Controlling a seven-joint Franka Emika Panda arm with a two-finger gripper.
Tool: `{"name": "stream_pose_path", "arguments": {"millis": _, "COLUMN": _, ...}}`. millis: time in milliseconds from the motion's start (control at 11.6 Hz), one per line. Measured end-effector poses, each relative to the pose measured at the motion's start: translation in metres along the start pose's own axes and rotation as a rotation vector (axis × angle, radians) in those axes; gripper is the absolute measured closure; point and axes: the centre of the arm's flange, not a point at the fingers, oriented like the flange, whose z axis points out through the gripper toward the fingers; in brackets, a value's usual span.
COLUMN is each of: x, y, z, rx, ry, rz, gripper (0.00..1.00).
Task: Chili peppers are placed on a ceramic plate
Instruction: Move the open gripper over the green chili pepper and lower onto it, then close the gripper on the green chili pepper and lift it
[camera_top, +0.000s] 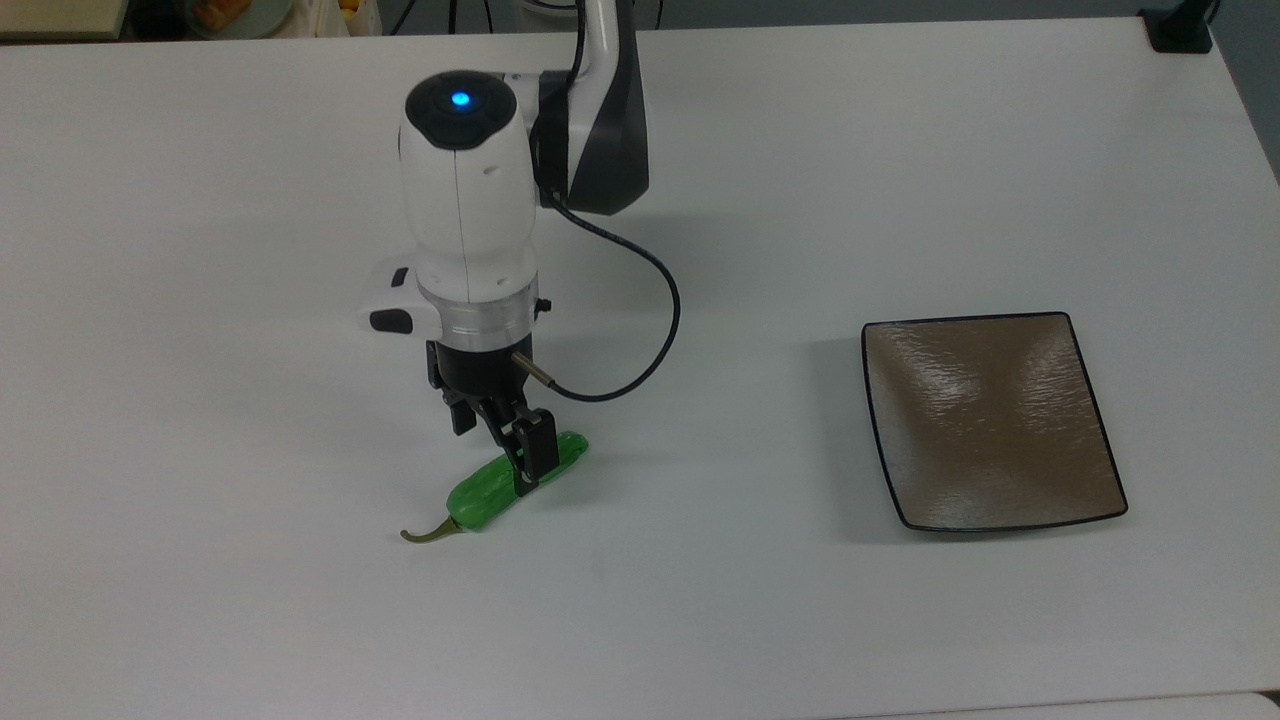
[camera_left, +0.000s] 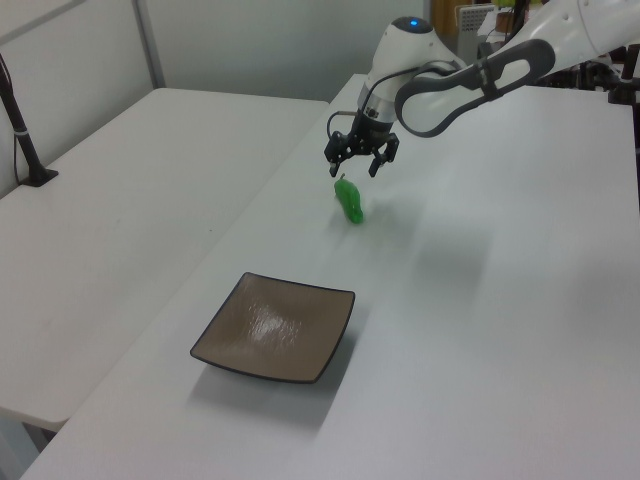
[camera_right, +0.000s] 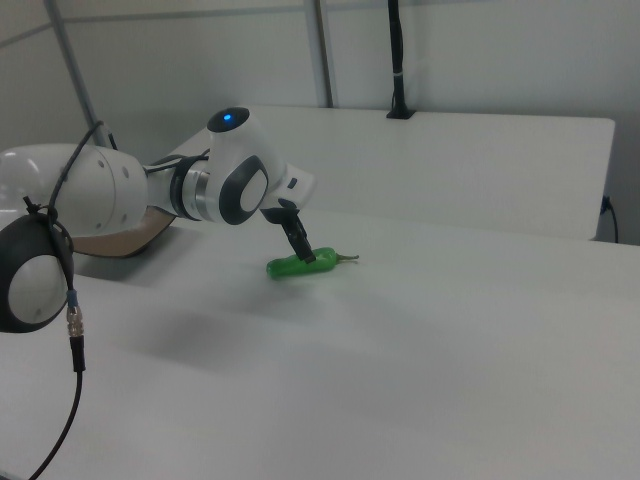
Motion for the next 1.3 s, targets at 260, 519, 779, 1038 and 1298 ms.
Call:
{"name": "stream_pose_path", "arguments": {"millis": 260, "x": -0.006, "y": -0.001, "z": 0.019, "rx": -0.012, "ry": -0.014, "rz": -0.003, "gripper": 0.0}}
{"name": "stream_pose_path", "arguments": {"millis": 519, "x": -0.013, "y": 0.001, "z": 0.039, "rx": -0.01, "ry": -0.016, "rz": -0.007, "gripper": 0.0}}
{"name": "stream_pose_path", "arguments": {"millis": 779, "x": -0.016, "y": 0.003, "z": 0.05, "rx": -0.018, "ry": -0.022, "rz": -0.011, "gripper": 0.16}}
{"name": "stream_pose_path", "arguments": {"millis": 1038, "x": -0.015, "y": 0.0, "z": 0.047, "rx": -0.016, "ry": -0.012, "rz": -0.019, "gripper": 0.61}}
{"name": "stream_pose_path", "arguments": {"millis": 1298, "x": -0.015, "y": -0.002, "z": 0.046, "rx": -0.012, "ry": -0.011, "rz": -0.021, "gripper": 0.65}}
